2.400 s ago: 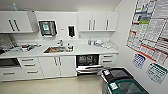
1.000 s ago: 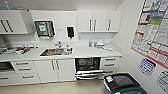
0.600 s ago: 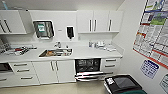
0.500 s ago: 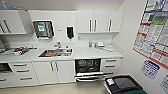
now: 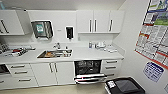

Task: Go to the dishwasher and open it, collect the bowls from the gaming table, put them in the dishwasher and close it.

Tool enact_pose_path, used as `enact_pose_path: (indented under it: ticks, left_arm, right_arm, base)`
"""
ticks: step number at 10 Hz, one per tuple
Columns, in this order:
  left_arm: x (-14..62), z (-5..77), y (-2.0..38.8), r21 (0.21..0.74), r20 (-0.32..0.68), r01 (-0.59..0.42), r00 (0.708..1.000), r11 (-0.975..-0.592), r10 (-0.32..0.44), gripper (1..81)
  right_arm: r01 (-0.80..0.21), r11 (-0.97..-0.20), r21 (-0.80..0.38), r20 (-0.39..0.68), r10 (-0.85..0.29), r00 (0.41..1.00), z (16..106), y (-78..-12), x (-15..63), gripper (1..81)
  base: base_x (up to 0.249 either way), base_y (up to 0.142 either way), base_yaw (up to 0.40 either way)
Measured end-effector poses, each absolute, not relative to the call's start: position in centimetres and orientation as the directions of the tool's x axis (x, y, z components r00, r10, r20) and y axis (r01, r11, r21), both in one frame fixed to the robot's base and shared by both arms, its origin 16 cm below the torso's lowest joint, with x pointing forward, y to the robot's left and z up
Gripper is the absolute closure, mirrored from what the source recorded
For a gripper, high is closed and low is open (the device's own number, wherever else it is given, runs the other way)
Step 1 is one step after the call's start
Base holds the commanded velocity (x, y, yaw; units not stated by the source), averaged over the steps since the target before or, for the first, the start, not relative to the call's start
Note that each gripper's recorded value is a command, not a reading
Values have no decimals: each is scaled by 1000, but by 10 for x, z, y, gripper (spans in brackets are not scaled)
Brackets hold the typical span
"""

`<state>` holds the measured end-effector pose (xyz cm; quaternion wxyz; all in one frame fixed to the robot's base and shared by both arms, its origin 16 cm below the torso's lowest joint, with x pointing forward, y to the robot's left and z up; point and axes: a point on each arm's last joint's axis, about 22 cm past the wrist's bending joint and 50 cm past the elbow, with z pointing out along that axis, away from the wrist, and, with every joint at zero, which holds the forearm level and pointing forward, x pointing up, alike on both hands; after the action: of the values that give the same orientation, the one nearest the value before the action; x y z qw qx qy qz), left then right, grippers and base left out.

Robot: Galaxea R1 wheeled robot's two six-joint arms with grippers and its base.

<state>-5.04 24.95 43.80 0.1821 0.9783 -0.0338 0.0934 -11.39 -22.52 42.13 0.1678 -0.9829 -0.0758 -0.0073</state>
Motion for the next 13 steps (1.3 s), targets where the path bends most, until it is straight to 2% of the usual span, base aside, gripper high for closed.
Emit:
enact_pose_path:
  ticks: [5,13]
  left_arm:
    - [-50,438,249,350,196,-100,980,-931,-32,811]
    - [-50,438,247,354,196,-100,980,-930,-30,811]
  right_arm:
    - [152,-932,-329,41,147,988,421,-225,-114,811]
    - [152,-932,-329,39,148,988,421,-225,-114,811]
  base:
    - [77,0,0]
    - [76,77,0]
